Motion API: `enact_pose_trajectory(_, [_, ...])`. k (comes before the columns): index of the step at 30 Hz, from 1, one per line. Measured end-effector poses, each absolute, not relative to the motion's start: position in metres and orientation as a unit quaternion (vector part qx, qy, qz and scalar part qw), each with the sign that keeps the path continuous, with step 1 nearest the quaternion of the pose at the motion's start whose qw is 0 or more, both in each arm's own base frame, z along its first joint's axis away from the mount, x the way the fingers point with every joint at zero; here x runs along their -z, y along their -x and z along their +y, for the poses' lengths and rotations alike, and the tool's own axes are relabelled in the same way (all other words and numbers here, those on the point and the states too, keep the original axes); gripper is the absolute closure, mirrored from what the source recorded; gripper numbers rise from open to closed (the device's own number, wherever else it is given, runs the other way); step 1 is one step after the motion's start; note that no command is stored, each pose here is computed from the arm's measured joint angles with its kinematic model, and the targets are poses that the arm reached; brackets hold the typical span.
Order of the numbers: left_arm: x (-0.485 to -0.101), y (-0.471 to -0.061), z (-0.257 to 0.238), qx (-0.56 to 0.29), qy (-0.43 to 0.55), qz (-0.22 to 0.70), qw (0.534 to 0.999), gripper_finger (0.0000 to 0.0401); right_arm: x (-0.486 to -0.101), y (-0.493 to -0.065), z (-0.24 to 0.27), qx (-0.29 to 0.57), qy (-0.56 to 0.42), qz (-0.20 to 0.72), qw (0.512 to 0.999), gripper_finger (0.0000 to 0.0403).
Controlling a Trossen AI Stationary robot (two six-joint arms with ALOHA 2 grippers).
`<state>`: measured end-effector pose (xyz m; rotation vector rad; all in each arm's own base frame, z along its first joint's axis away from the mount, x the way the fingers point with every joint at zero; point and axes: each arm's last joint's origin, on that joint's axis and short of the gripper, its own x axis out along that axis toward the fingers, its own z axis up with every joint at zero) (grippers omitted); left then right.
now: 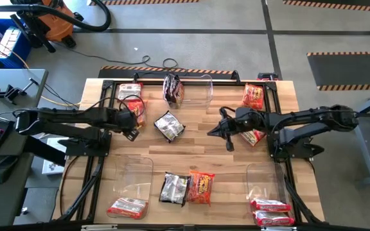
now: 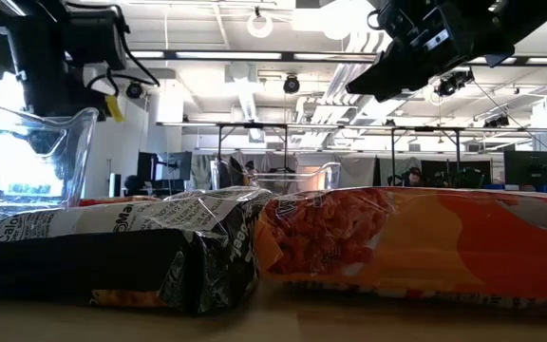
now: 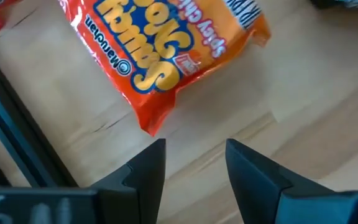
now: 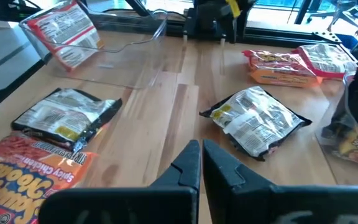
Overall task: Sort Maruchan noodles
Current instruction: Put the top left orange noodle pack into the bottom left transparent bin
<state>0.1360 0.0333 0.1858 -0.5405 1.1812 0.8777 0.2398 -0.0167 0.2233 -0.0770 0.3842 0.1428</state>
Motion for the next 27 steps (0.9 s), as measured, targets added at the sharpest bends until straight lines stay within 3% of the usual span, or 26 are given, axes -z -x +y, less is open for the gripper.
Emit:
enact_pose_trajectory(10, [-0.166, -0.147, 0.044, -0.487, 0.232, 0.539, 0.647, 0.0242, -0.224, -0.24, -0.02, -0.078, 0.056, 0.184, 0.978, 0.0403])
enact_pose_trajectory(19, [-0.151, -0.164, 0.057, -0.49, 0.235, 0.529, 0.651, 0.0242, -0.225, -0.24, -0.02, -0.081, 0.059, 0.181, 0.978, 0.0403])
enact_pose_trajectory(27, [-0.137, -0.166, 0.065, -0.531, 0.224, 0.537, 0.616, 0.0242, -0.225, -0.24, -0.02, -0.088, 0.063, 0.18, 0.978, 0.0403])
